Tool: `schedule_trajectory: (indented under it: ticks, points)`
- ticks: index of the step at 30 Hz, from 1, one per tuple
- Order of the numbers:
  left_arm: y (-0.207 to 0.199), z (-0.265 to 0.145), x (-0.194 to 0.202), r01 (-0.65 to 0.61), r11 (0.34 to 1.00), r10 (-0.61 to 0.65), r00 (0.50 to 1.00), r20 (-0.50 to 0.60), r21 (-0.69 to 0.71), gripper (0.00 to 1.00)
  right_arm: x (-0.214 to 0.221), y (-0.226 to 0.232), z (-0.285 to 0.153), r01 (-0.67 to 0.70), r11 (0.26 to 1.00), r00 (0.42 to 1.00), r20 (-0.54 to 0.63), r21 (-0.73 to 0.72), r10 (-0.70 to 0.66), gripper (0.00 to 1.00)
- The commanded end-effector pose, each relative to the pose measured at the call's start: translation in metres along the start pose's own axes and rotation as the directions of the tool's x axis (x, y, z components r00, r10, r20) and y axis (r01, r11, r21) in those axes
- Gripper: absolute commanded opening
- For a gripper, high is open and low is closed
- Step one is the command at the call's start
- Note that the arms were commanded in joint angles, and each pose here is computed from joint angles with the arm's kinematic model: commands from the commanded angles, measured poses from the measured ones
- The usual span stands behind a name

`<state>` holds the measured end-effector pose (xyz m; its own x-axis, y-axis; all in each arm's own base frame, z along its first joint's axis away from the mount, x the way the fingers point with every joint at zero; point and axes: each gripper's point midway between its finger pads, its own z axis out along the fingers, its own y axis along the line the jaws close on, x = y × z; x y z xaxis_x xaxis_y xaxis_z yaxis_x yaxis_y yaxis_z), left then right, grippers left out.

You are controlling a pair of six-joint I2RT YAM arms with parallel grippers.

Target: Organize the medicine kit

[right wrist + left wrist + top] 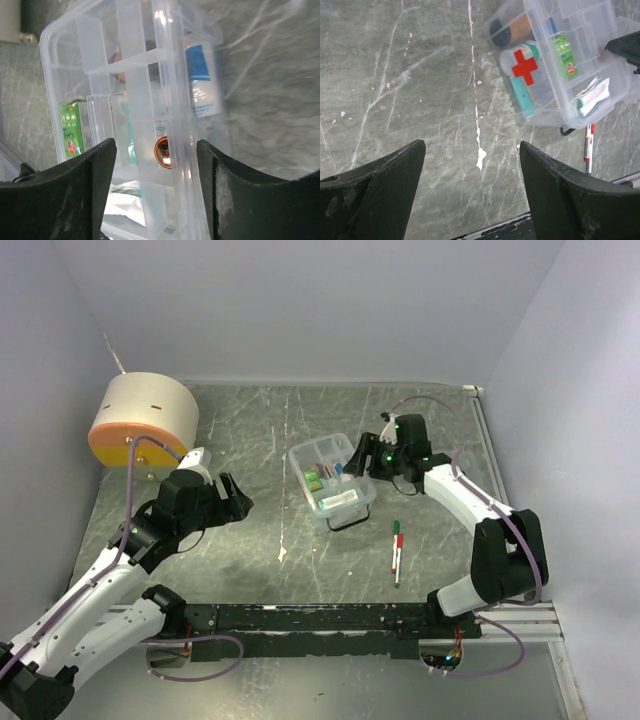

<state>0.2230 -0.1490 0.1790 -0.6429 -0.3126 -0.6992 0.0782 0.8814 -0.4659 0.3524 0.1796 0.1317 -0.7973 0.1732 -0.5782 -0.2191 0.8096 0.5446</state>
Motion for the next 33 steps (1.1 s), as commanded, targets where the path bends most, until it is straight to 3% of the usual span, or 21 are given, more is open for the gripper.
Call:
schedule_trajectory:
  ticks: [1, 8, 16, 19, 22, 27, 33]
  points:
    - [-0.007, 0.003, -0.008, 0.008, 1.0, -0.009, 1.0, 0.025, 0.024, 0.87, 0.007, 0.04, 0.009, -0.008, 0.999, 1.0, 0.027, -0.045, 0.009, 0.62]
    - [-0.004, 0.003, -0.009, 0.002, 1.0, -0.002, 1.0, 0.026, 0.001, 0.86, 0.02, 0.063, 0.022, 0.014, 1.0, 1.0, 0.015, -0.021, -0.014, 0.59]
    - [0.006, -0.009, -0.022, -0.019, 0.999, 0.023, 0.996, 0.085, -0.049, 0.86, -0.032, 0.054, -0.014, 0.123, 0.986, 0.973, 0.18, 0.117, -0.142, 0.72]
    - [0.007, -0.016, -0.029, -0.025, 0.998, 0.031, 0.993, 0.115, -0.058, 0.86, -0.05, 0.018, -0.034, 0.087, 0.962, 0.959, 0.239, 0.258, -0.151, 0.74]
    - [0.004, -0.022, -0.034, -0.032, 0.998, 0.038, 0.991, 0.126, -0.049, 0.86, -0.058, -0.046, -0.055, -0.031, 0.901, 0.953, 0.284, 0.432, -0.103, 0.76]
    - [0.003, -0.028, -0.037, -0.056, 0.997, 0.062, 0.991, 0.121, -0.052, 0.86, -0.04, -0.161, -0.088, -0.282, 0.746, 0.93, 0.364, 0.603, 0.057, 0.77]
    - [0.007, -0.03, -0.036, -0.08, 0.994, 0.087, 0.99, 0.114, -0.068, 0.87, -0.004, -0.205, -0.071, -0.3, 0.688, 0.951, 0.265, 0.66, 0.16, 0.77]
